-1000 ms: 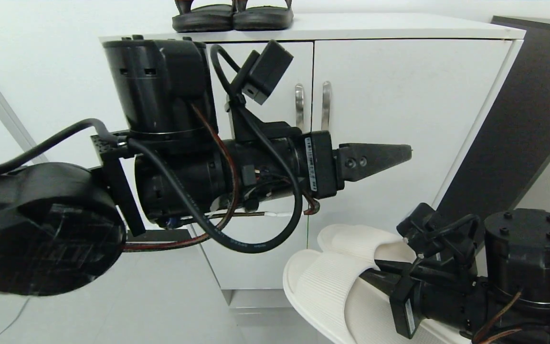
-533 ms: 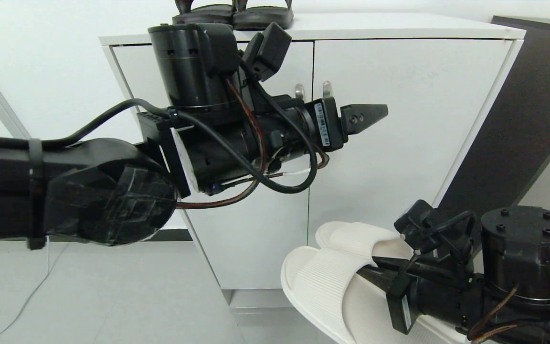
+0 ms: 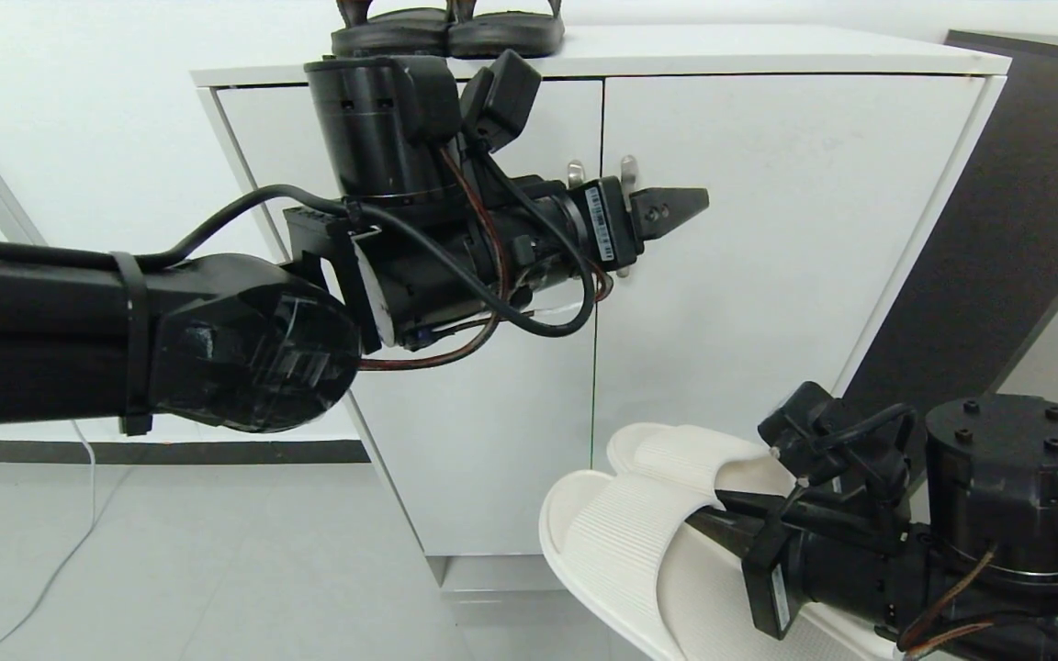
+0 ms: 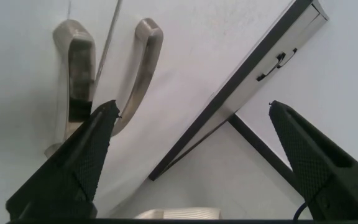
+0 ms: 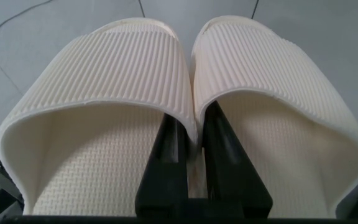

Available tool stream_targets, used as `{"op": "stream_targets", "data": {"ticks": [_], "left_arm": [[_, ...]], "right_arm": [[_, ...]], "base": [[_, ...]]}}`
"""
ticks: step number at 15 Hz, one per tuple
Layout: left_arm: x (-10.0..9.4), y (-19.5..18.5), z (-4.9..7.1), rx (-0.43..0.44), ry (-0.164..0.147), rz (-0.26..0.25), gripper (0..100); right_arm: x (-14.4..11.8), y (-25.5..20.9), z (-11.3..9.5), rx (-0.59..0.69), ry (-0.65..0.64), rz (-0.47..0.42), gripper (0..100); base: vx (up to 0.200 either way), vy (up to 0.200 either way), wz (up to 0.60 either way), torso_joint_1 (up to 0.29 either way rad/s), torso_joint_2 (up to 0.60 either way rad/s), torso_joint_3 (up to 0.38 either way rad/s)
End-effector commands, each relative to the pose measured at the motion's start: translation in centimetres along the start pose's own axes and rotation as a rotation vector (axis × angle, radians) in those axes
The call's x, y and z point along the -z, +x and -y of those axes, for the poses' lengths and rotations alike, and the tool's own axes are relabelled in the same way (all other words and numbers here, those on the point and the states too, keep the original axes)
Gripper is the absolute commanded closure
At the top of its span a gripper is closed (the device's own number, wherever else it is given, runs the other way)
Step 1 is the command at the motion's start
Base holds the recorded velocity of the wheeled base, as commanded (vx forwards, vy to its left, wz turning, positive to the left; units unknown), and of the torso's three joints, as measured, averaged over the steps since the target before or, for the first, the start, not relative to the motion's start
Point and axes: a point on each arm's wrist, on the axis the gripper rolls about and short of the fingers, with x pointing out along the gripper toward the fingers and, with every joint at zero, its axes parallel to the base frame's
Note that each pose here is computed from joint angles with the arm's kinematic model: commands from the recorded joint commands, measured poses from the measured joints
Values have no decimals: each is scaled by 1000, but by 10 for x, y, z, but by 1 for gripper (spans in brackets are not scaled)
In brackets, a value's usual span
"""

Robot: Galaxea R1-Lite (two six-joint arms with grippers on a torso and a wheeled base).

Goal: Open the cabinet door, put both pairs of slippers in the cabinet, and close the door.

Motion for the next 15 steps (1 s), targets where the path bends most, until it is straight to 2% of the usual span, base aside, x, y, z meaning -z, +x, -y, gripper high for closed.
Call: {"op": "stream_targets", "data": {"ticks": [1,8,9,12,15], "left_arm": [[0,6,-5,-12,1,6,0],[8,19,-11,-16,-2,-1,0],[7,19,-11,-17,-3,0,100],[6,17,-10,-21,-9,4,100],[6,5,-6,-53,-31,11,100]], "right_arm": [[0,0,0,-2,-1,-2,100],[3,0,0,-1,-9,-11,100],[6,0,-1,-5,-9,-20,100],[10,-5,-2,-81,-7,-31,100],[22,-13,-4,-182,-25,-62,100]], "base": [[0,0,0,0,0,0],[0,0,0,0,0,0],[0,0,0,0,0,0],[0,0,0,0,0,0],[0,0,0,0,0,0]]}}
